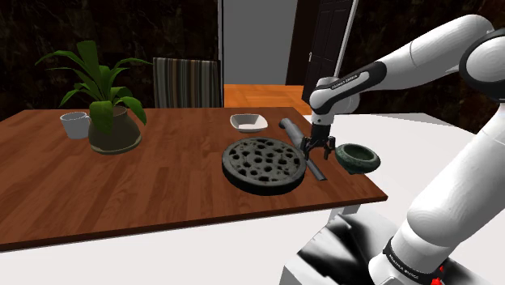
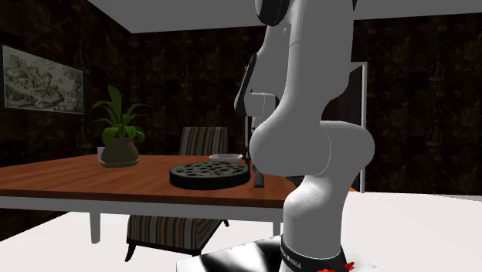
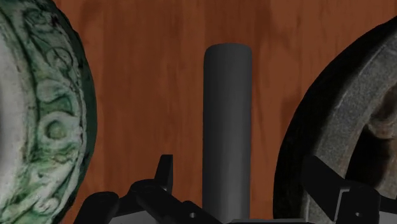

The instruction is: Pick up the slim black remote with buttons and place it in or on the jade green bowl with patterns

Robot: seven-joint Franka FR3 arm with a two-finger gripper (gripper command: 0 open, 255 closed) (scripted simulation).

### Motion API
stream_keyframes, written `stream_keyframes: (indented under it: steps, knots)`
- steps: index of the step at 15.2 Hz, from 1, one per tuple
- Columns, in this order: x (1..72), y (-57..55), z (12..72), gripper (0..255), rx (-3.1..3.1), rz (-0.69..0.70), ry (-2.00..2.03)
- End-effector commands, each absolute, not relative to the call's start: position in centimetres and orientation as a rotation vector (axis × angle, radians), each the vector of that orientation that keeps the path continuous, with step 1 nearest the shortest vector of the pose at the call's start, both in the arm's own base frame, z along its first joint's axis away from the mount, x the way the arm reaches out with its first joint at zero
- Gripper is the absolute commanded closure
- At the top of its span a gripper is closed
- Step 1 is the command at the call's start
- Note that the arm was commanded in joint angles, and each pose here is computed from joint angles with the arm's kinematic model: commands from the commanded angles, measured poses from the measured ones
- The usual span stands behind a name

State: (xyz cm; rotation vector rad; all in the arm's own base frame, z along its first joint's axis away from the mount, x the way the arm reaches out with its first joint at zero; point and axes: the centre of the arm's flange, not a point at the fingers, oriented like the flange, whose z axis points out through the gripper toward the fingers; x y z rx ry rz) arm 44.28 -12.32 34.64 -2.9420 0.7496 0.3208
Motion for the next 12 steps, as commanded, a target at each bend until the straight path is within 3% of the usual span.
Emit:
stream_keyframes:
  steps: [1,12]
  knots:
    - [44.2,-12.2,33.2,0,-2.942,0.321,0.755]
    - [43.7,-11.9,30.8,0,-2.942,0.321,0.755]
